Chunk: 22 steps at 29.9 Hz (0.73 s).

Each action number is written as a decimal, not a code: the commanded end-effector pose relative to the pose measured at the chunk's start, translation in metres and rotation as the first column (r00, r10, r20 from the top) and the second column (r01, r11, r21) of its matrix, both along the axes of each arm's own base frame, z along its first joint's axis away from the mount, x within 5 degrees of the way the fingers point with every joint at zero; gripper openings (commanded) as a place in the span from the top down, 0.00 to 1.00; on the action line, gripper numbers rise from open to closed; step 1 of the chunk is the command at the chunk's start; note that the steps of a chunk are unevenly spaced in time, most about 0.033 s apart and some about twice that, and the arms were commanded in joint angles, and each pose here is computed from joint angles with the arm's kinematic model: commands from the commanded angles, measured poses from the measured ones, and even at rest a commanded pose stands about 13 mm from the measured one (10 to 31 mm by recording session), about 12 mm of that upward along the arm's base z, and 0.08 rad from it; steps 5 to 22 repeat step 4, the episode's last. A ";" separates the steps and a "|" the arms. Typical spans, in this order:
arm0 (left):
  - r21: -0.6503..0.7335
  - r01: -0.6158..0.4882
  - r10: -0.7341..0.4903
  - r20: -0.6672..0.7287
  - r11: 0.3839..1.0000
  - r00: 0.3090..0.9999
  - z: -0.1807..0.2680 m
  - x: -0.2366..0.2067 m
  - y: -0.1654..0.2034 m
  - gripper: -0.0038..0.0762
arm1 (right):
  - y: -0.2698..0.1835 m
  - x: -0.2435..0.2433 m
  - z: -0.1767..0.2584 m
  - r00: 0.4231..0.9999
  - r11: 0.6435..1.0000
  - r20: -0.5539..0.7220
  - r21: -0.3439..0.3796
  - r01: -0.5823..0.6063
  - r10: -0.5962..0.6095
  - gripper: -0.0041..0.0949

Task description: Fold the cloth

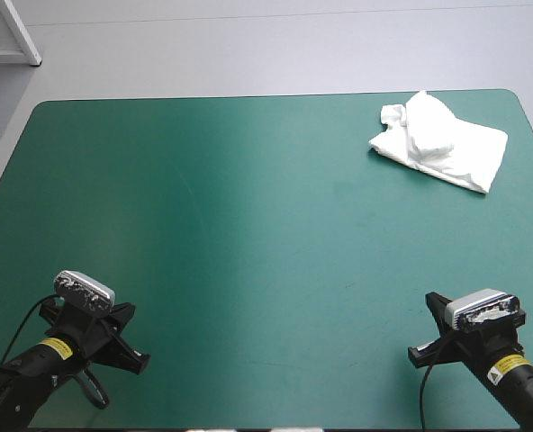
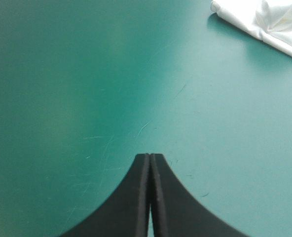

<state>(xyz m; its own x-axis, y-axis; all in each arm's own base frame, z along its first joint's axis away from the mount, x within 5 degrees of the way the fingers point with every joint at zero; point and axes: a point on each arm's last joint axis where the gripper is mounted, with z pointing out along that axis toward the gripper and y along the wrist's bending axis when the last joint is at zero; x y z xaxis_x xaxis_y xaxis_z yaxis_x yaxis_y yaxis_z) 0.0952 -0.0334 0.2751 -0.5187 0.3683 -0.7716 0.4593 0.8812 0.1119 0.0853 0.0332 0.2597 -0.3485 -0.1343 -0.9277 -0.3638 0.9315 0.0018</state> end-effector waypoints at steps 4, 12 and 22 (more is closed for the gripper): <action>-0.062 0.000 0.009 0.147 0.998 0.989 0.019 -0.016 0.002 0.93 | -0.002 -0.008 0.004 1.000 1.000 0.012 0.005 -0.003 0.003 0.98; -0.062 0.000 0.009 0.147 0.998 0.989 0.019 -0.016 0.002 0.93 | -0.002 -0.008 0.004 1.000 1.000 0.012 0.005 -0.003 0.003 0.98; -0.062 0.000 0.009 0.147 0.998 0.989 0.019 -0.016 0.002 0.93 | -0.002 -0.008 0.004 1.000 1.000 0.012 0.005 -0.003 0.003 0.98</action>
